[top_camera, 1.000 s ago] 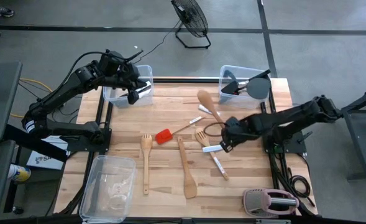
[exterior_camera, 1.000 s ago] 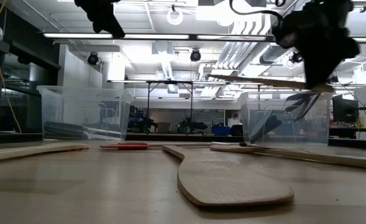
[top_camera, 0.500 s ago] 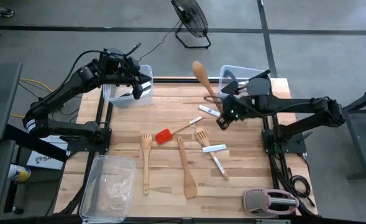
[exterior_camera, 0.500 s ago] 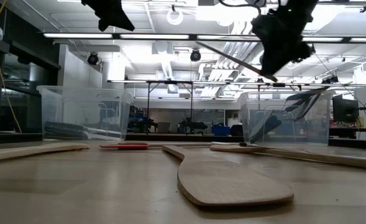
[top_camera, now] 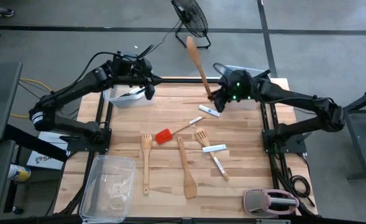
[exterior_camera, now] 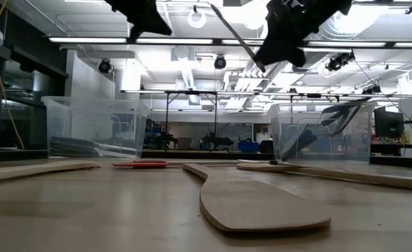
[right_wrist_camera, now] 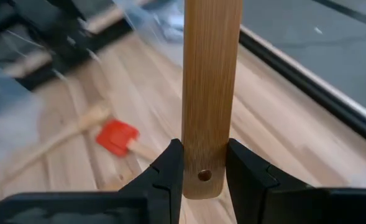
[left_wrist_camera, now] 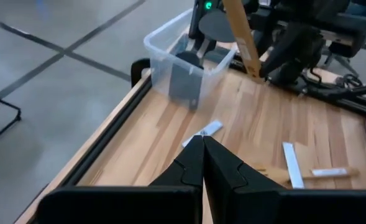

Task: Pick & Place Kitchen Items
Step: Put the brown serving spoon into the bottom transparent bin

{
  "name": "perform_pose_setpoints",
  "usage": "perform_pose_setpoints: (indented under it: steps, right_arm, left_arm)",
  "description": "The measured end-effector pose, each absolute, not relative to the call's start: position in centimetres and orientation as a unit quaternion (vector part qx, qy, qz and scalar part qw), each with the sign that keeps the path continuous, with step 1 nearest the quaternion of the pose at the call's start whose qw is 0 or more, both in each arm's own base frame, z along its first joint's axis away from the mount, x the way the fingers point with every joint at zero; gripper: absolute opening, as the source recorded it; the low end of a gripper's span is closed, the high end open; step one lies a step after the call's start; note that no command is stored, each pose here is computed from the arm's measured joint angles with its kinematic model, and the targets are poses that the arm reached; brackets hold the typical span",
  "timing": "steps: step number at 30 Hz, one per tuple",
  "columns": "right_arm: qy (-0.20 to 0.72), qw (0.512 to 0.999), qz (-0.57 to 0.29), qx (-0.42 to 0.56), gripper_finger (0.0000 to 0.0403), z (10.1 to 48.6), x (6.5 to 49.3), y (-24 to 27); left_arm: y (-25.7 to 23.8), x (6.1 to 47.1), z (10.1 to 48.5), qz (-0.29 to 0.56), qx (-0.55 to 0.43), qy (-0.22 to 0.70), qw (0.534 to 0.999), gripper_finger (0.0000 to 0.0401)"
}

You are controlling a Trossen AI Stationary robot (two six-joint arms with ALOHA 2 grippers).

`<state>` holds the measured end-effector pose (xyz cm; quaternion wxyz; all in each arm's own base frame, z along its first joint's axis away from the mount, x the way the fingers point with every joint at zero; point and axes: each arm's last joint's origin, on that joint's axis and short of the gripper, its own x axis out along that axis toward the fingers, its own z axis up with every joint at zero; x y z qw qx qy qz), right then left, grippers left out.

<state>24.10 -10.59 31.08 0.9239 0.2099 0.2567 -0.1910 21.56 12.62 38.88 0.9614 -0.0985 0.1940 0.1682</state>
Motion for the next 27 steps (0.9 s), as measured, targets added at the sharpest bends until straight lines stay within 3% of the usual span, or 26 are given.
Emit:
perform_pose_setpoints:
  steps: [12,21,27]
  right_arm:
    - [0.111,0.980,-0.026,0.163,0.0086,33.9,22.5,-15.2]
    - [0.059,0.983,0.064,0.160,0.0086,34.4,21.5,-17.8]
    - [0.052,0.981,0.081,0.169,0.0086,33.9,22.2,-18.7]
  left_arm:
    - [13.2,25.0,38.3,0.148,-0.099,0.146,0.973,0.0000]
    - [13.9,26.6,38.8,0.117,-0.107,0.078,0.984,0.0002]
    - [14.5,27.7,39.3,0.116,-0.093,0.021,0.989,0.0057]
